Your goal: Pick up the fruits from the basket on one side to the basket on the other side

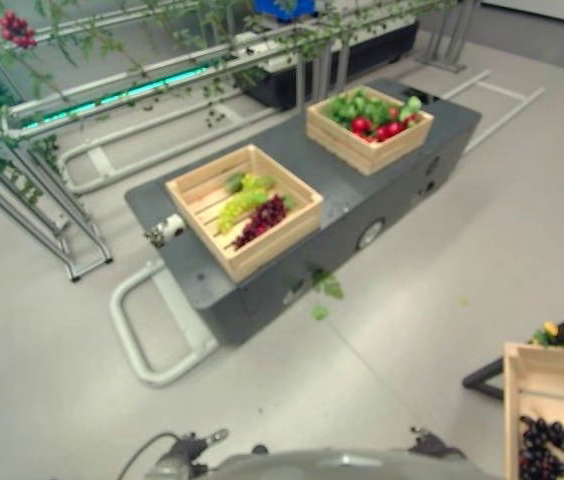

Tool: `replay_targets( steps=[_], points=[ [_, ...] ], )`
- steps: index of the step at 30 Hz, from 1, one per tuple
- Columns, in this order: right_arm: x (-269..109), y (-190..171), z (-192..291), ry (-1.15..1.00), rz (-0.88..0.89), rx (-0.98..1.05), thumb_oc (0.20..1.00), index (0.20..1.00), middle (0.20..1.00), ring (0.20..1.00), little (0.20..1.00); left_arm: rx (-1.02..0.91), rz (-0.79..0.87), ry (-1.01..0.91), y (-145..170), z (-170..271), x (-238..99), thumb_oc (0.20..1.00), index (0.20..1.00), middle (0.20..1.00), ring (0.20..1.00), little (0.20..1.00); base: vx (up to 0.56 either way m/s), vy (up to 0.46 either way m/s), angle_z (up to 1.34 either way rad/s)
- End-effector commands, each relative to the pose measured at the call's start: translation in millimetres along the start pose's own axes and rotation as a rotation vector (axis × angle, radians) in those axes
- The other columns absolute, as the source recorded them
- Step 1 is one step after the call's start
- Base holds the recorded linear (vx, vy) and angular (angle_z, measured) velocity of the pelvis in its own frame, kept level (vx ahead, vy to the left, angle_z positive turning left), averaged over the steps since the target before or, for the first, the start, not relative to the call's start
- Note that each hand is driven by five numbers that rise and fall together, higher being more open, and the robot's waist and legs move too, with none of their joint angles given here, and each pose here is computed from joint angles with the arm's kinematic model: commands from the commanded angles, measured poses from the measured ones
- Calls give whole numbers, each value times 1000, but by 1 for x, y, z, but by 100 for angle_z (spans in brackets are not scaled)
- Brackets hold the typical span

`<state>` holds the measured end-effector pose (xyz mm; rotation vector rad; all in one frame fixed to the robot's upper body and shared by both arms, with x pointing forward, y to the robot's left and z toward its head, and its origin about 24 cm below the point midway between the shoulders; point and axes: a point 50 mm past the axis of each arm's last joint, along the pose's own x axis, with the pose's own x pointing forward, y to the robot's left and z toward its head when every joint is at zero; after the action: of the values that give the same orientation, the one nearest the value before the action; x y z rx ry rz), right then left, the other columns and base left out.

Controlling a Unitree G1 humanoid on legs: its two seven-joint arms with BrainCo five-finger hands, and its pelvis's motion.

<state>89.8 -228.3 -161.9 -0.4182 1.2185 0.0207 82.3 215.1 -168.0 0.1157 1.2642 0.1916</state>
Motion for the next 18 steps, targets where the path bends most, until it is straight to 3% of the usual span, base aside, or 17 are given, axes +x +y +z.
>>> replay_targets(
  steps=[1,13,18],
  points=[
    [0,1,6,-30,5,-5,1000,1000,1000,1000,1000,-61,-18,7,-9,4,1,1000,1000,1000,1000,1000,0,0,0],
    [0,-1,-4,22,0,29,1000,1000,1000,1000,1000,-1,-33,2,-11,4,1,1000,1000,1000,1000,1000,0,0,0],
    [1,-2,-3,24,-15,31,1000,1000,1000,1000,1000,200,14,-32,-14,11,1,1000,1000,1000,1000,1000,0,0,0]
  ],
)
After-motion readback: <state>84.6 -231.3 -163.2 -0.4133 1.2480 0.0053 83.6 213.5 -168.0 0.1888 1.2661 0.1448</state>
